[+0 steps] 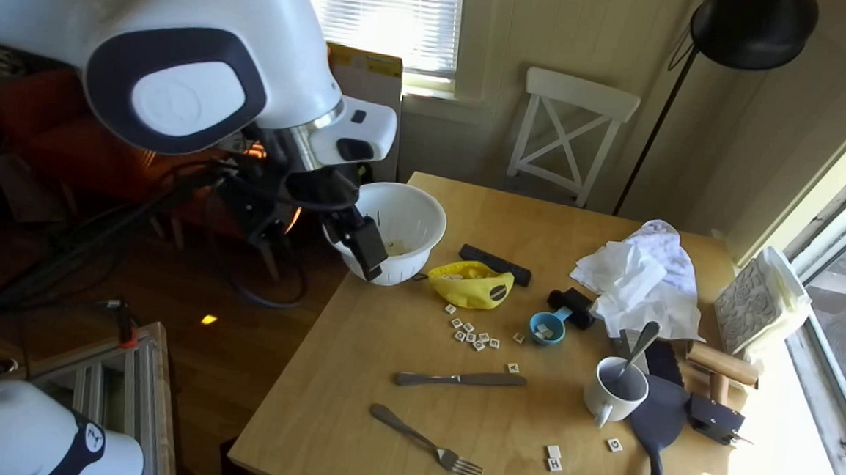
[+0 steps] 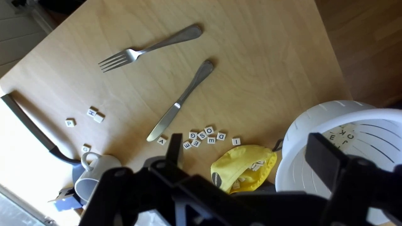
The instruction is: Move the blue object backwards
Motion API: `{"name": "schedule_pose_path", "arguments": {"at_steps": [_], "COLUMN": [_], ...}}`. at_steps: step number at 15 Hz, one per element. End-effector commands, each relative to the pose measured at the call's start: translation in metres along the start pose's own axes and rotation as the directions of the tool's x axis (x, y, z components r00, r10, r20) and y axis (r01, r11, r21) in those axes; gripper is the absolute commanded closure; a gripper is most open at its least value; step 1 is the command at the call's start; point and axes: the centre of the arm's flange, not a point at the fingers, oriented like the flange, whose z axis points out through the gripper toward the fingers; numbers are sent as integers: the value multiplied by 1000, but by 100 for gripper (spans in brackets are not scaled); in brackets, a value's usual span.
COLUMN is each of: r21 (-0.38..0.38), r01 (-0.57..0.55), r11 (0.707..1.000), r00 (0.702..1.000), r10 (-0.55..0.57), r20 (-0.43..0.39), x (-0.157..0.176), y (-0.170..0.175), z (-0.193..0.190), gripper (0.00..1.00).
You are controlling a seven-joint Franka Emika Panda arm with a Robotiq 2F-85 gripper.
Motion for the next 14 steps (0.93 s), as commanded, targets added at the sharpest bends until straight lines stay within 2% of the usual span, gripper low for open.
{"name": "schedule_pose_path", "arguments": {"at_steps": [1, 6, 8, 12, 14], "r21": [4, -29, -72, -166, -168], "r01": [-56, -119, -190, -337, -338], "r11": [998, 992, 979, 927, 926], "r00": [997, 990, 978, 939, 938], "r10": [56, 121, 195, 344, 345], "r20": [45, 75, 72, 20, 15], "x": [60, 94, 111, 159, 183], "y": [-8, -14, -12, 2, 13], "z": [13, 30, 35, 41, 46], "gripper": [0, 0, 0, 0, 0]}}
